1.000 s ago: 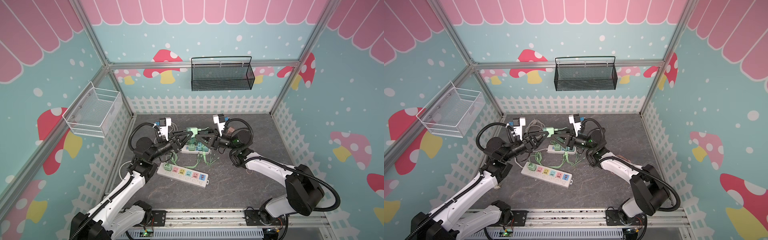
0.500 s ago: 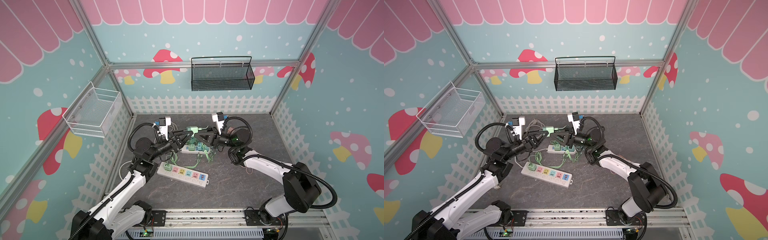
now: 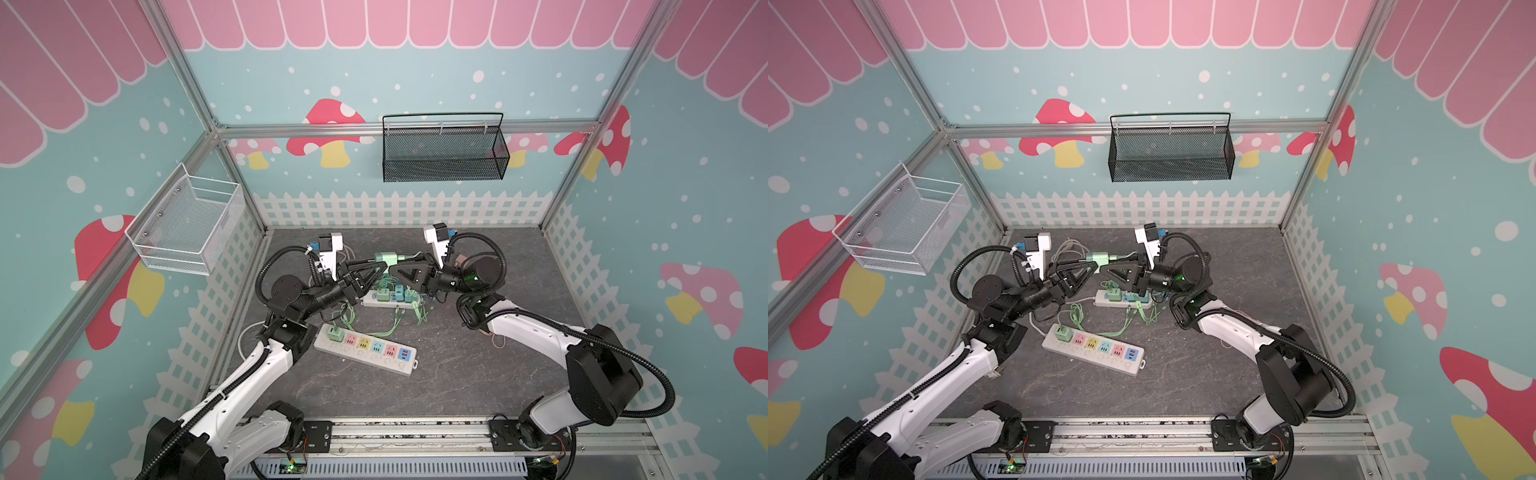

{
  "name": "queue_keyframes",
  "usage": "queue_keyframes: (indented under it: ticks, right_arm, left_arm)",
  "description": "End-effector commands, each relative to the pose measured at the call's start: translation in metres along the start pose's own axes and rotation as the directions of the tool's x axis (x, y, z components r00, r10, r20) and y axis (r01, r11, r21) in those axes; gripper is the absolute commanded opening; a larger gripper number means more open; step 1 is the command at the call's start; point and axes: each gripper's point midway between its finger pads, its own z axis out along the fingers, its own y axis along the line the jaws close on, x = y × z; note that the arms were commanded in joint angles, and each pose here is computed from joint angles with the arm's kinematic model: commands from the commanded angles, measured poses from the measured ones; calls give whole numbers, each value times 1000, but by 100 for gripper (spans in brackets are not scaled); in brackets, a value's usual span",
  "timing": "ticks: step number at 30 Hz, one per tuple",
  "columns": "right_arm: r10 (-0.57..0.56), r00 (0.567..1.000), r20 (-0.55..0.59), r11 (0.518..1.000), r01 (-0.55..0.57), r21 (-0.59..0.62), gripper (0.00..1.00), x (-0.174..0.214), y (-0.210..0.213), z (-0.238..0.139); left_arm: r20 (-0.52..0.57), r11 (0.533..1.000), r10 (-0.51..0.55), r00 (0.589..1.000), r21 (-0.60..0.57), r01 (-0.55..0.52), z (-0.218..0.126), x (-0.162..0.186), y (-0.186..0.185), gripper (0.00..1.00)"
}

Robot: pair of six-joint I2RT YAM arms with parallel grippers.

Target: Insert the plug

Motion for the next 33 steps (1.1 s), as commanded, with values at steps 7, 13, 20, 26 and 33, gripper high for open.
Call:
queue_keyframes:
  ticks: [7, 13, 20, 26, 33]
  right_arm:
    - [-32, 997, -64, 993, 39, 111, 8, 8, -22, -6]
    - [-7, 969, -247, 971, 65, 230, 5, 40, -54, -16]
    - [26, 916, -401, 929, 126, 349, 6, 59, -86, -32]
    - [71, 820, -569, 926, 157, 342, 6, 89, -93, -40]
    - [201, 682, -703, 894, 165, 417, 0, 137, -117, -57]
  left_arm:
    - [-59, 990, 26, 998, -139, -34, -18, 14, 6, 47]
    - [-164, 905, -5, 986, -420, -65, -50, 37, 44, 57]
    - [-157, 779, -89, 984, -627, -30, -95, 57, 65, 59]
    - [-36, 441, -162, 986, -897, 39, -169, 62, 96, 59]
    - [65, 218, -313, 948, -966, 138, -209, 91, 111, 56]
